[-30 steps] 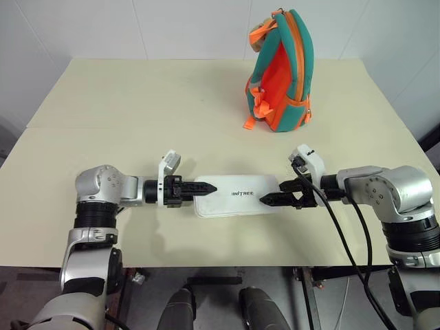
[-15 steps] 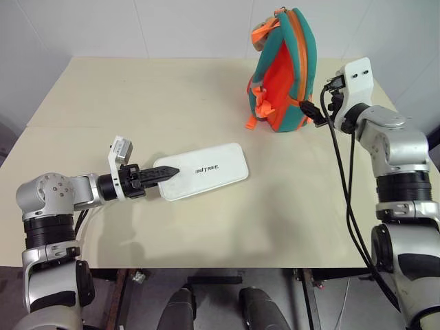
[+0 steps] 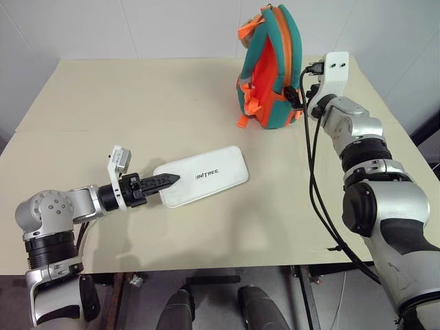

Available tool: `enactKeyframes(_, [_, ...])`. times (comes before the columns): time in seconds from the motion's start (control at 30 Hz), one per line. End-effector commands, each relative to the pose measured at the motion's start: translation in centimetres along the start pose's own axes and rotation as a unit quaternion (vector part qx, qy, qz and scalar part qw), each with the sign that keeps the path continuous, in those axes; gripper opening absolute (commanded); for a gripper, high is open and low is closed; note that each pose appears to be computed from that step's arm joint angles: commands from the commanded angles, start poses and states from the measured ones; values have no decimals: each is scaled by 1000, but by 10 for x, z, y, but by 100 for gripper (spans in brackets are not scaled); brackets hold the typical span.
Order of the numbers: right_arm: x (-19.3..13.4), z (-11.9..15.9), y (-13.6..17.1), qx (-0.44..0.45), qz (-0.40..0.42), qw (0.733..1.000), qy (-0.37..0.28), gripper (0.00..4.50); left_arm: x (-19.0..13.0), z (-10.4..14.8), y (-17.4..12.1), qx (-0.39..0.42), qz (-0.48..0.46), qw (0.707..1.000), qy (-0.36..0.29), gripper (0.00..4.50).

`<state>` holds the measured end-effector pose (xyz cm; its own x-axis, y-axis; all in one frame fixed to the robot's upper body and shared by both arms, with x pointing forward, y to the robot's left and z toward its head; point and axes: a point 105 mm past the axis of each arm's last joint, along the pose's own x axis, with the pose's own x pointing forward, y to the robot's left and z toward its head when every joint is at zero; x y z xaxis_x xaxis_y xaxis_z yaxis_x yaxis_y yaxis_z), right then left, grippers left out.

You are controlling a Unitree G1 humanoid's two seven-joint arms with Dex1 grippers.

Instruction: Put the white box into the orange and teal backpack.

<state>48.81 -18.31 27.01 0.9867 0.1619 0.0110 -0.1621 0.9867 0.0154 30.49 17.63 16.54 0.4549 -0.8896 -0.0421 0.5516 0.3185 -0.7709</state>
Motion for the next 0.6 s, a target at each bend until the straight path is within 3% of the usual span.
enactKeyframes(0.03, [0,32,11,-9,25,999,-37,450,-6,4,-13,20,-20,999,-16,150])
enactKeyframes(0.47, [-1,47,41,-32,106,994,-27,450,-14,-3,-8,16,0,999,-32,150])
enactKeyframes(0.6, [-4,50,38,-24,108,993,-28,450,-17,-3,-7,17,5,999,-34,150])
